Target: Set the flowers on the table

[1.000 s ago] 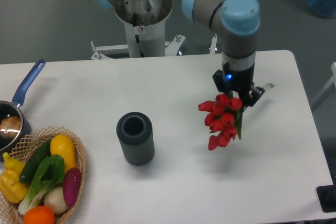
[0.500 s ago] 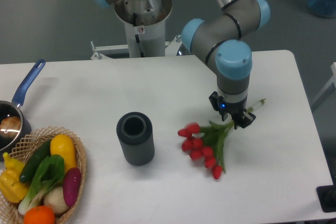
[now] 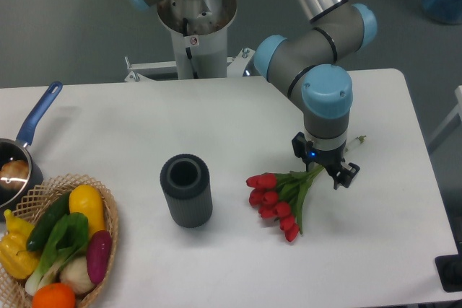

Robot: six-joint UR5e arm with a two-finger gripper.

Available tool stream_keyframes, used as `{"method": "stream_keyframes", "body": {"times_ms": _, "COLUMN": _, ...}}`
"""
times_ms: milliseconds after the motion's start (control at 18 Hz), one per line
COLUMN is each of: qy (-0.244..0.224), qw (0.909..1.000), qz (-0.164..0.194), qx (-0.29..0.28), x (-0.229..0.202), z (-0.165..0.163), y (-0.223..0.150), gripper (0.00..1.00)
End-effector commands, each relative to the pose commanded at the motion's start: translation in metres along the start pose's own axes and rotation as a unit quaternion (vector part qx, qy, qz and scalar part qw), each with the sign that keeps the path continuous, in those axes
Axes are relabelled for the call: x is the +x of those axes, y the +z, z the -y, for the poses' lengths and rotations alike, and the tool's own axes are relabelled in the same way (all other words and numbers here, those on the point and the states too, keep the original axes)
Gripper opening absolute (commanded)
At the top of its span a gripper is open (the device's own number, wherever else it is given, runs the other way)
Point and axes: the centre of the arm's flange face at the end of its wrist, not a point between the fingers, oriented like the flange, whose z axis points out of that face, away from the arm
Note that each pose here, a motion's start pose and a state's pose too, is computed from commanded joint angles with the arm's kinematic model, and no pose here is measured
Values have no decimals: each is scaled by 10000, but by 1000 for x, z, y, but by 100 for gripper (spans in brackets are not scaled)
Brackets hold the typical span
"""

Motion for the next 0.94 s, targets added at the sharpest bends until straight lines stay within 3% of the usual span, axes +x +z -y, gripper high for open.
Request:
{"method": "stream_keyframes", "body": {"times_ms": 222, "qy": -271, "qw": 9978, "qz": -111, "qx": 592, "x": -7, "z": -9, "y": -3, "gripper": 100}}
{"method": "stream_keyframes", "body": {"times_ms": 944, "qy": -216, "qw": 9951, "qz": 10, "qx": 964, "x": -14, "z": -2, "y": -20, "gripper": 100}}
